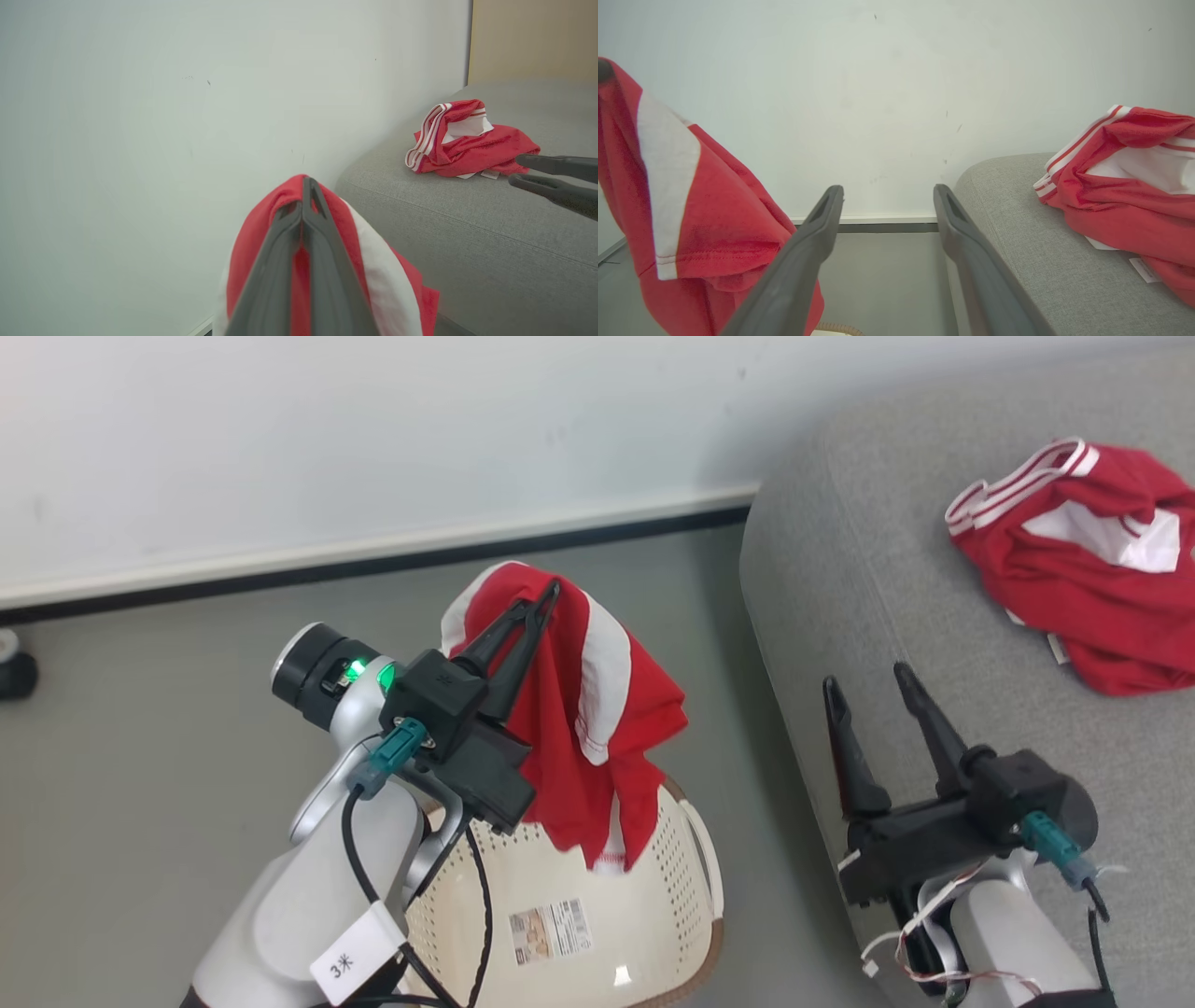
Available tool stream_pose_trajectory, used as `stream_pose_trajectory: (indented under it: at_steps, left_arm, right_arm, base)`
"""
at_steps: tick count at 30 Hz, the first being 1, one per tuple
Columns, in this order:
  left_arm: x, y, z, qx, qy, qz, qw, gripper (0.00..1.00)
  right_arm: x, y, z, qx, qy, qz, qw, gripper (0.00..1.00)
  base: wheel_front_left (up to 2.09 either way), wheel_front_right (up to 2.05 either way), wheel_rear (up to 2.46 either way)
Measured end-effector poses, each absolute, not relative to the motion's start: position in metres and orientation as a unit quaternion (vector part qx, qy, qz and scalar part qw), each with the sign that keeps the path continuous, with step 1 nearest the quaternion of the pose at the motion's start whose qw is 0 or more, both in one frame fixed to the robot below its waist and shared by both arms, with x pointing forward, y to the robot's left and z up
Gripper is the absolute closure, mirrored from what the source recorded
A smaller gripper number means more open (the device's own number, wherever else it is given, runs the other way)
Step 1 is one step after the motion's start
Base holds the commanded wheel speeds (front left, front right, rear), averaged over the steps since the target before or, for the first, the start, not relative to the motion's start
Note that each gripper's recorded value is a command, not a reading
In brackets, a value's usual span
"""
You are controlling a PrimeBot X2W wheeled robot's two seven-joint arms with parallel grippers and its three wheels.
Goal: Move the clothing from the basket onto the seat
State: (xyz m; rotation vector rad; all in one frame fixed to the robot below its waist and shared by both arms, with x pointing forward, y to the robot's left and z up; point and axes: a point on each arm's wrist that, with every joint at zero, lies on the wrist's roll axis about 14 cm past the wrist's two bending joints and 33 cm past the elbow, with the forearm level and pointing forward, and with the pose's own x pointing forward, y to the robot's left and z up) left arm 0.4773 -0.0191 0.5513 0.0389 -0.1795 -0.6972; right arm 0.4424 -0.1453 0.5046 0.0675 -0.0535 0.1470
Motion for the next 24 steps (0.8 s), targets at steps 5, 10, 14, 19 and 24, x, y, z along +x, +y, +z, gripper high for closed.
stream_pose_trajectory:
  at_steps: [5,10,14,19,24]
  left_arm:
    - [0.465,-0.018,0.575,0.029,-0.104,-0.338,0.935,1.0]
    - [0.452,-0.016,0.595,0.029,-0.115,-0.337,0.934,1.0]
    - [0.441,-0.015,0.612,0.034,-0.127,-0.334,0.933,1.0]
    - [0.423,-0.018,0.63,0.039,-0.14,-0.338,0.93,1.0]
    - [0.407,-0.022,0.642,0.036,-0.147,-0.342,0.927,1.0]
  right_arm:
    - [0.427,-0.132,0.511,0.034,-0.031,0.096,0.994,0.0]
    - [0.411,-0.112,0.516,0.028,-0.035,0.131,0.99,0.0]
    - [0.397,-0.089,0.519,0.02,-0.037,0.171,0.984,0.0]
    - [0.379,-0.063,0.526,0.007,-0.046,0.216,0.975,0.0]
    - [0.369,-0.05,0.528,-0.005,-0.046,0.241,0.969,0.0]
  base:
    - [0.0,0.0,0.0]
    - [0.0,0.0,0.0]
    - [0.0,0.0,0.0]
    - [0.0,0.0,0.0]
    - [0.0,0.0,0.0]
